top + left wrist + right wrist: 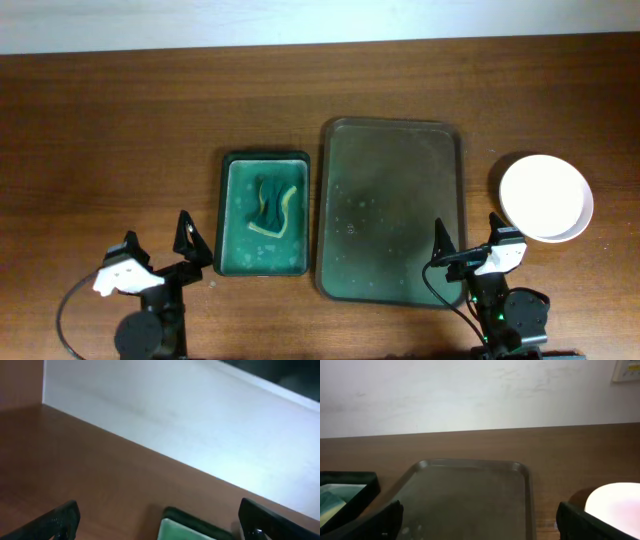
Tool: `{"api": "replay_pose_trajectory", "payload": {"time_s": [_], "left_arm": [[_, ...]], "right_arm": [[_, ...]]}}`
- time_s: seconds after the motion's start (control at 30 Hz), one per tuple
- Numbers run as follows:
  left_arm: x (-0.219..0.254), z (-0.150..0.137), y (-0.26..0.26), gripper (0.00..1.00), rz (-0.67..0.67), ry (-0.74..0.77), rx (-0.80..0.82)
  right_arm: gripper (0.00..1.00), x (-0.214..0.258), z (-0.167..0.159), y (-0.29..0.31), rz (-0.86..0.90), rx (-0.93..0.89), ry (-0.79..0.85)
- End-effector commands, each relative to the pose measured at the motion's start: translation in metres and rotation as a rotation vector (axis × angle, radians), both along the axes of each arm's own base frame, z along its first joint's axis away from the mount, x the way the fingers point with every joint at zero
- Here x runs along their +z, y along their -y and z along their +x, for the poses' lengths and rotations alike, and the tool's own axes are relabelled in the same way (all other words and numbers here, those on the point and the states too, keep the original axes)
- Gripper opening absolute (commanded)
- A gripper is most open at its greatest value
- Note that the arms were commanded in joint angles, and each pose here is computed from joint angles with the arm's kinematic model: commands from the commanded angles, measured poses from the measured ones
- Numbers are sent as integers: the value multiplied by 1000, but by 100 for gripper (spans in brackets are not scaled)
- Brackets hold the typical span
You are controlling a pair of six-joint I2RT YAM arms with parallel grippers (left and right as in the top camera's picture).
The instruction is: Clean dirty plates on tray and stack at the side
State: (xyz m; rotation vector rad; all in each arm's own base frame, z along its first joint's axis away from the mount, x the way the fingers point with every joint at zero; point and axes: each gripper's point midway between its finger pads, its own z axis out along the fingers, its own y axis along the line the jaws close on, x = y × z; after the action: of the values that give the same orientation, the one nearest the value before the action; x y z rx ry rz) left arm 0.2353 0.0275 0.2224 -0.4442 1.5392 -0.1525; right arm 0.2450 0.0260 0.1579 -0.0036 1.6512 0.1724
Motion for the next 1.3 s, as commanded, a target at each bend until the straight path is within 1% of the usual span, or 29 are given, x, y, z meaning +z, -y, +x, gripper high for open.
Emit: {"api": "replay_pose_trajectory", "payload": {"time_s": [0.0,0.1,0.17,1.27], "left_arm": [[-14,0,-3,99,-8,54,10],[-41,7,-3,99,-15,34,8],[-60,8,-2,99,-24,-20,4],[-61,8,-2,99,-24,-24,4]], "right_arm": [[98,-2,0,-3,4,17,-2],[98,-2,0,-3,4,17,-2],[98,-2,0,-3,4,17,-2],[98,-2,0,-3,4,17,-1]]}}
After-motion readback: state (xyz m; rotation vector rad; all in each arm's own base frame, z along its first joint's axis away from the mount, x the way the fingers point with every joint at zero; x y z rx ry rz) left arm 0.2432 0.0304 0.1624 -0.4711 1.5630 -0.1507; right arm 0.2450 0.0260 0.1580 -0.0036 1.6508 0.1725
